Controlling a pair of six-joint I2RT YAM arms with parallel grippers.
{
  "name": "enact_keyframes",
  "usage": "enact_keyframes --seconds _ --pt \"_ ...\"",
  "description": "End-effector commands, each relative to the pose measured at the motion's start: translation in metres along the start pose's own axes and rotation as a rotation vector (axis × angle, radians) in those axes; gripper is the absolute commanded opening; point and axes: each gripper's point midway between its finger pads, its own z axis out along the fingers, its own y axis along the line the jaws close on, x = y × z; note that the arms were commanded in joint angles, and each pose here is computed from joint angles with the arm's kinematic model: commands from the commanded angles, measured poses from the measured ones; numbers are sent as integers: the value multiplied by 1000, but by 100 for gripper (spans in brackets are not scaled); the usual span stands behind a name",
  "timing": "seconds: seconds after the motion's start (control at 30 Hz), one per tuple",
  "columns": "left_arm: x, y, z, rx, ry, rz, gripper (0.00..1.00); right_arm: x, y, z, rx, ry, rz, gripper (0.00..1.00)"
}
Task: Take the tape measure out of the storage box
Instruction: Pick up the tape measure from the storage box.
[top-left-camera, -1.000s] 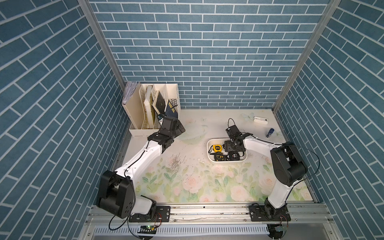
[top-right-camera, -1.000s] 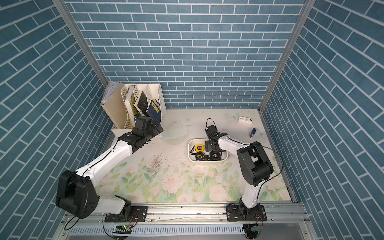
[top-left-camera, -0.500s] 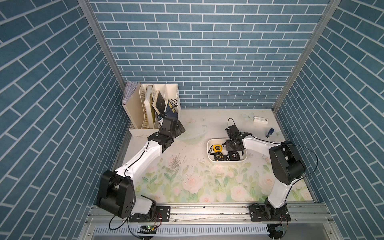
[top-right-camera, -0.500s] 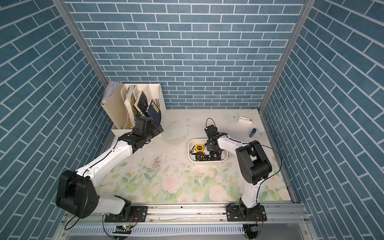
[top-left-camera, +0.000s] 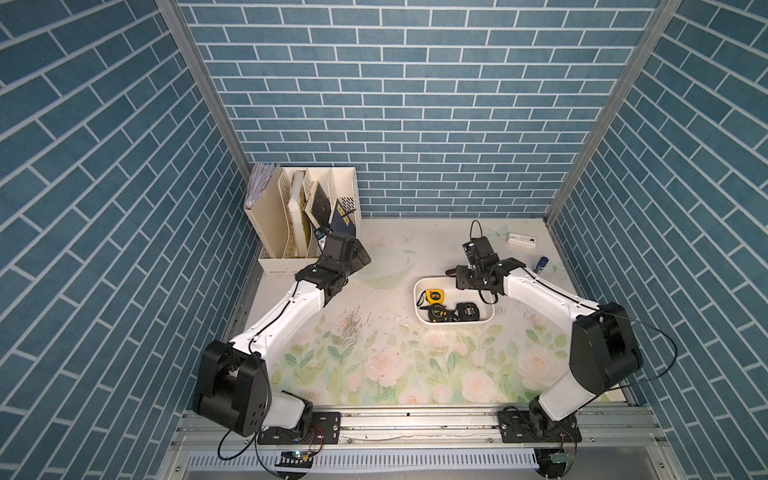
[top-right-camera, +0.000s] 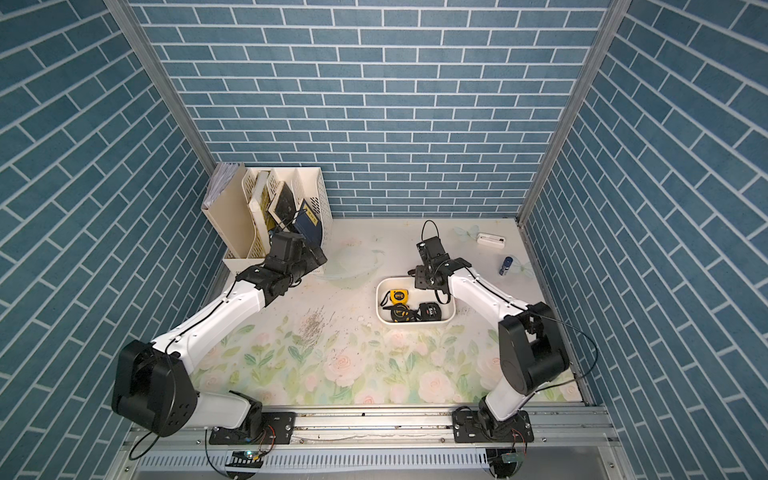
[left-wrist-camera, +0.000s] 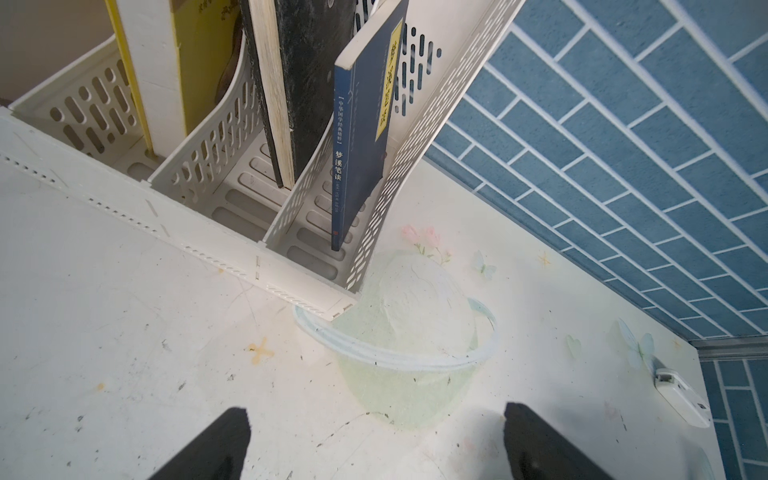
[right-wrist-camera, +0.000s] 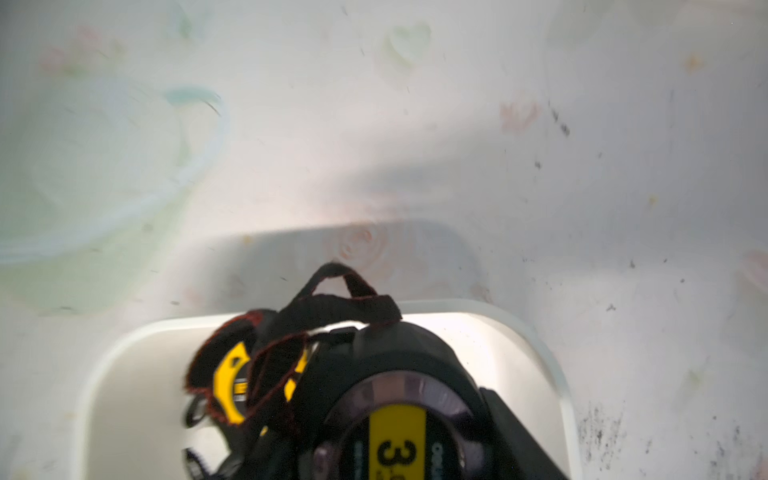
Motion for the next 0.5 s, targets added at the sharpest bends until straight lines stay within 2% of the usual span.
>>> enact_keyframes --seconds 0.0,0.23,0.47 --pt "-16 -14 -9 35 -30 7 100 -23 21 -38 -121 -62 -23 0" --pt "-40 -52 -31 183 -32 20 100 -54 86 -89 -502 -156 -114 0" --pt "-61 -63 -53 293 -49 -40 100 -49 137 -124 -873 -149 -178 0"
